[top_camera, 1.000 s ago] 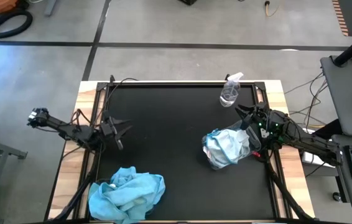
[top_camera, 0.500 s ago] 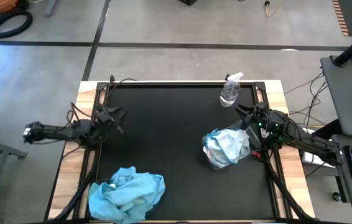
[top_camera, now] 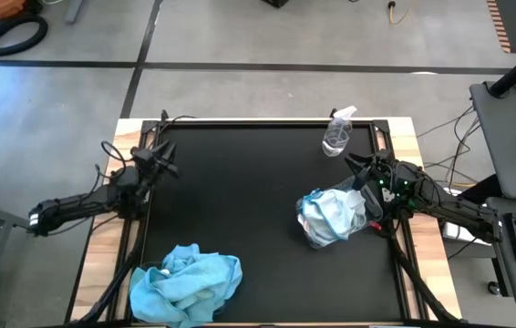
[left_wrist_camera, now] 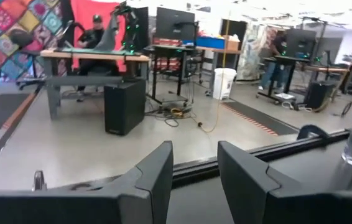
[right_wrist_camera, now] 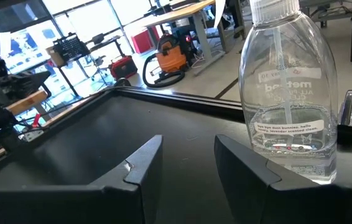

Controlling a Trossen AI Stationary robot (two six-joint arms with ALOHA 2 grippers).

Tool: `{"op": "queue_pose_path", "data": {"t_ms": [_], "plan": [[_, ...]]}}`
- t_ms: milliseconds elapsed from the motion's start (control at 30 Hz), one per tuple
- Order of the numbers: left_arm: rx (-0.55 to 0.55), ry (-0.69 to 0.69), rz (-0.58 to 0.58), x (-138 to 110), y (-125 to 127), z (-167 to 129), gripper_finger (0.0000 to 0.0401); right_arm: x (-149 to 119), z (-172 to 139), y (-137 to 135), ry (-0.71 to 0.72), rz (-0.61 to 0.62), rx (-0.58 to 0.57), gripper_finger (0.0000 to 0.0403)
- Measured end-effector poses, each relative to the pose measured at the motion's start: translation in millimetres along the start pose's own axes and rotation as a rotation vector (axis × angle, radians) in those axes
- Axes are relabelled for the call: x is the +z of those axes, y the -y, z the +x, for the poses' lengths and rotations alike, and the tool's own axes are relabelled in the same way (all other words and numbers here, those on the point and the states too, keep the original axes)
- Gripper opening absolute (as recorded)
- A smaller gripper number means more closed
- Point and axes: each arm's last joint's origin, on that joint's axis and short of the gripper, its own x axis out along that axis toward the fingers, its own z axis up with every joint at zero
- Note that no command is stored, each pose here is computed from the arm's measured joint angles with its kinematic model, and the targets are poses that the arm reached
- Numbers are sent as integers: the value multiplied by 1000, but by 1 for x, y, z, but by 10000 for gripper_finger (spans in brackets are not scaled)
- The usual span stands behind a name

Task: Sort microfiber towel by color & place in baskets
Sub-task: Return to Home Position

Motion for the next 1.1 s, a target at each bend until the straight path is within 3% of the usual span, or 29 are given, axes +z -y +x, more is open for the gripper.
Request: {"op": "queue_pose_path", "data": {"t_ms": [1100], "plan": [[15, -45, 33, -3, 1, 3, 112, 0, 0, 0, 0, 0, 0, 139]]}}
